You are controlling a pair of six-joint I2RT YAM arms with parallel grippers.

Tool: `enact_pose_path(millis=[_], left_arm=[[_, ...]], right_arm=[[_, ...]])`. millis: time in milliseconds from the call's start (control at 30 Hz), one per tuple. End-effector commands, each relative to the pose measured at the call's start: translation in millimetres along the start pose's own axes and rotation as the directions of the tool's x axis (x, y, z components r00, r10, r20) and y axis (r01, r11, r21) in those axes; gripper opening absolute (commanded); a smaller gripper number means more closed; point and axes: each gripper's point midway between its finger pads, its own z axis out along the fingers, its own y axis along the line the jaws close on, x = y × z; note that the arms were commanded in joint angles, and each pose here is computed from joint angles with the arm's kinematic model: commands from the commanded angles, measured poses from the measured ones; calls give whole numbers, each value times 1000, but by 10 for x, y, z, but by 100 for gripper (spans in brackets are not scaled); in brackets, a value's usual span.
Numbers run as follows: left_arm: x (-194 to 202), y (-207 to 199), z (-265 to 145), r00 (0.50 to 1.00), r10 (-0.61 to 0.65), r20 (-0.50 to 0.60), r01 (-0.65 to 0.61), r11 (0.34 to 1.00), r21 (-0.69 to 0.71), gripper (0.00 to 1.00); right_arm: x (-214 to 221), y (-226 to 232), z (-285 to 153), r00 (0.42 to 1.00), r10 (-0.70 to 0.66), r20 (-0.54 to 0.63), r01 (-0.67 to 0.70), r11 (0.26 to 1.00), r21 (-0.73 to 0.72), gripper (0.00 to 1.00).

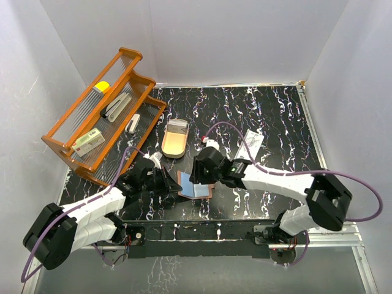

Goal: Put the credit cards into the card holder
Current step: Open the card holder at the center of the board.

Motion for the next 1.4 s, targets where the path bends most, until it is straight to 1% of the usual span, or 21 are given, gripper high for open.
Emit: enact_pose_path(millis=[0, 133, 167, 433, 500, 600, 733, 767, 800, 933, 1067, 1167, 1267, 1367], left_arm=[[-51, -46, -3, 1000, 7, 18, -8, 1000, 9, 0], [-46, 2, -7, 1000, 9, 21, -9, 1000, -12, 0], [-47, 10, -7, 1000, 9, 23, -9, 1000, -14, 2], [-11, 123, 20, 1000, 4, 16, -3, 999, -47, 29], [-20, 128, 24, 1000, 10, 18, -9, 999, -51, 33], [-29, 154, 34, 1000, 14, 19, -13, 998, -65, 37], [-14, 195, 62, 1000, 18, 12, -17, 997, -74, 38], [-8, 203, 68, 1000, 20, 9, -19, 997, -75, 36], [-4, 202, 72, 1000, 21, 6, -20, 997, -74, 33], [-8, 199, 64, 1000, 30, 7, -30, 997, -74, 14], [-17, 193, 26, 999, 40, 18, -38, 997, -73, 1], [-16, 149, -2, 999, 47, 22, -46, 998, -53, 0], [-12, 153, -32, 999, 45, 24, -43, 997, -59, 0], [-5, 181, -58, 999, 39, 22, -37, 996, -80, 0]], right_arm=[[44, 160, 213, 1000, 11, -9, -12, 997, -75, 37], [136, 95, 380, 1000, -2, -29, 1, 998, -56, 38], [160, 76, 418, 999, -3, -34, 1, 999, -53, 38], [442, -142, 649, 995, -8, -99, 8, 1000, -5, 39], [483, -193, 670, 995, -6, -104, 7, 1000, 7, 39], [482, -216, 657, 995, -6, -95, 7, 1000, 12, 38], [445, -213, 624, 997, -13, -79, 14, 1000, 10, 38], [433, -204, 618, 997, -16, -77, 17, 1000, 7, 38], [423, -198, 604, 997, -22, -77, 23, 1000, 7, 38], [266, -90, 497, 997, -55, -49, 55, 998, -9, 39], [-78, 16, 377, 991, -125, 57, 125, 992, -1, 43], [-375, 44, 344, 974, -190, 120, 187, 982, 40, 45], [-689, 76, 368, 953, -262, 154, 256, 965, 56, 48], [-1032, 126, 418, 917, -355, 184, 350, 935, 59, 55]])
